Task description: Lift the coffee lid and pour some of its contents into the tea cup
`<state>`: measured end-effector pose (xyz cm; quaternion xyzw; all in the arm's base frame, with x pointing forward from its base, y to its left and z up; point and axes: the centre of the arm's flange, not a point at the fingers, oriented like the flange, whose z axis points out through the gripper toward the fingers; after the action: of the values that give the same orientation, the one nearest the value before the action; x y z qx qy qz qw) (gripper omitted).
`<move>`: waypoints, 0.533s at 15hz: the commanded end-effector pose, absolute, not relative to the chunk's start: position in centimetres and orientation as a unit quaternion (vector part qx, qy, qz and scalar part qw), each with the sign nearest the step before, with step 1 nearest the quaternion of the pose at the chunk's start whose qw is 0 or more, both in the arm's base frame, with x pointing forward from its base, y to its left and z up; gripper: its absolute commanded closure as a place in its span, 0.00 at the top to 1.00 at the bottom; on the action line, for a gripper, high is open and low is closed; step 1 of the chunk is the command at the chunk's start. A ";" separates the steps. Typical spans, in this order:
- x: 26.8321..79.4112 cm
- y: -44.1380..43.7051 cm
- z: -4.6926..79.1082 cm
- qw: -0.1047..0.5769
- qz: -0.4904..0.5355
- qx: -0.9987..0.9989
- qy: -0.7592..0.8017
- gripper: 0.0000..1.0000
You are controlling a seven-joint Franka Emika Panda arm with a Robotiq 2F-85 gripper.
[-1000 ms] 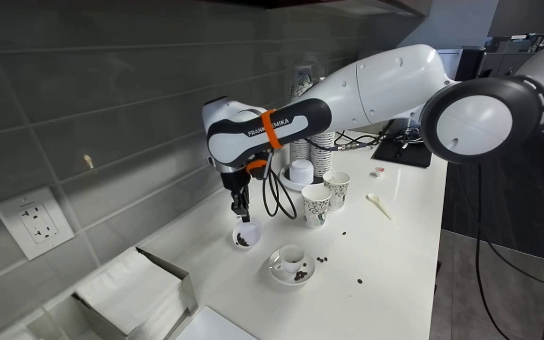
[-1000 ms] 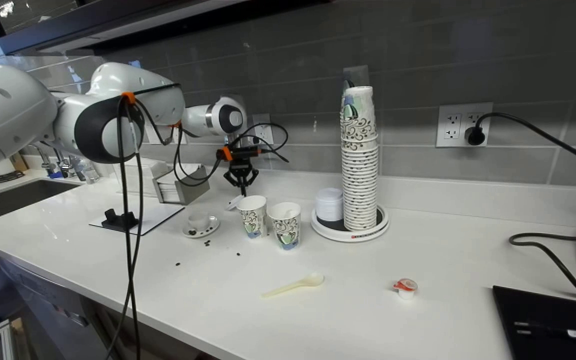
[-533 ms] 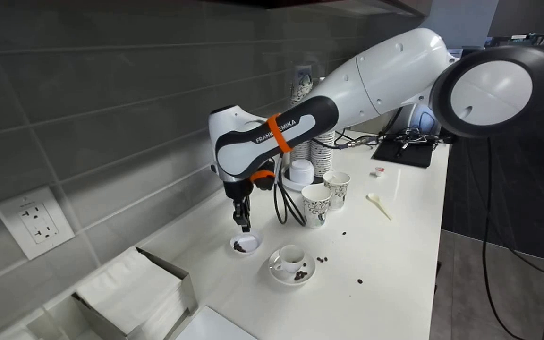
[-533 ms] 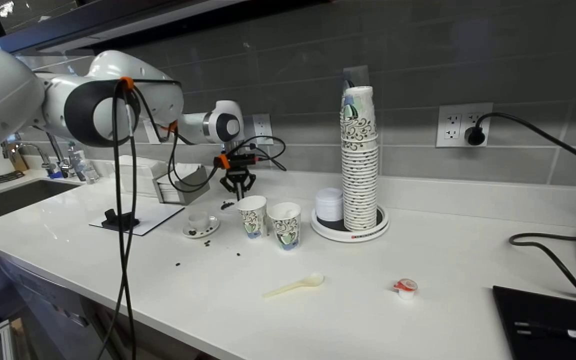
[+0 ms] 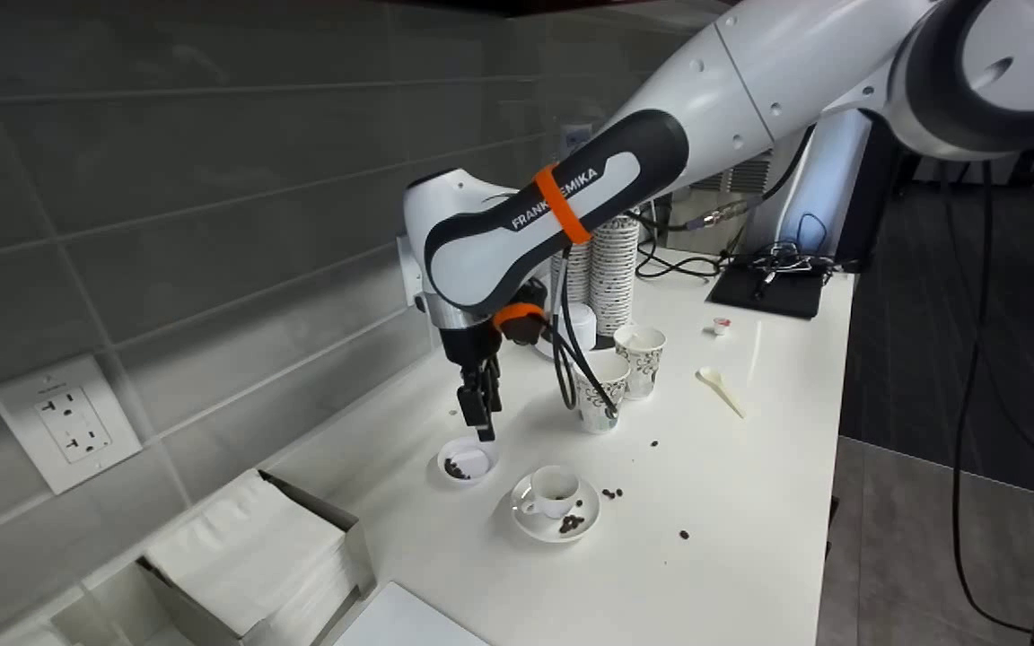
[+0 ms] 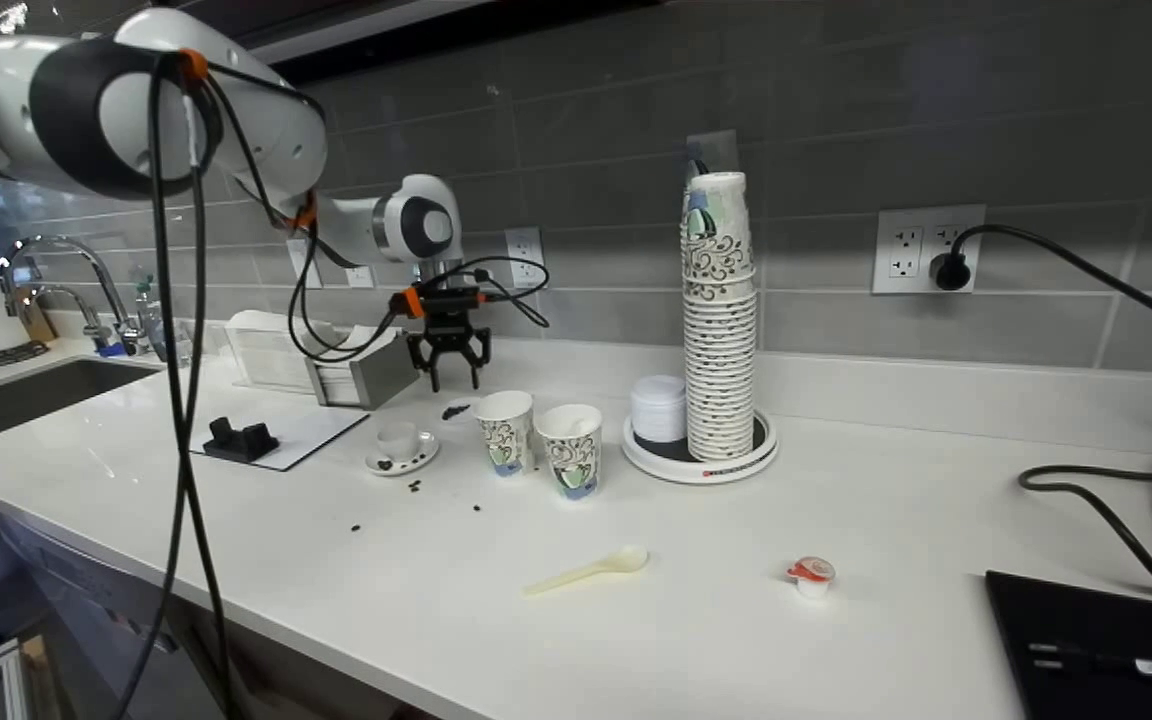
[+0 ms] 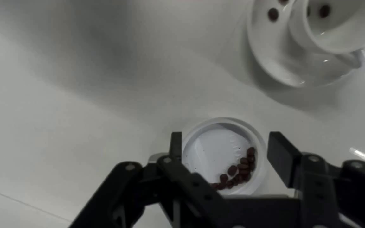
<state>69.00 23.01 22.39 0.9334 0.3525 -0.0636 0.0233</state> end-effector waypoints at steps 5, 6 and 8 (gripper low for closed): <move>57.5 21.4 28.4 0.071 -0.059 0.984 0.154 1.00; 56.4 21.3 28.8 0.074 -0.059 0.987 0.126 1.00; 54.1 21.5 29.6 0.087 -0.058 0.992 0.073 1.00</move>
<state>61.32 22.59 28.21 0.9842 0.1451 -0.0670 0.0765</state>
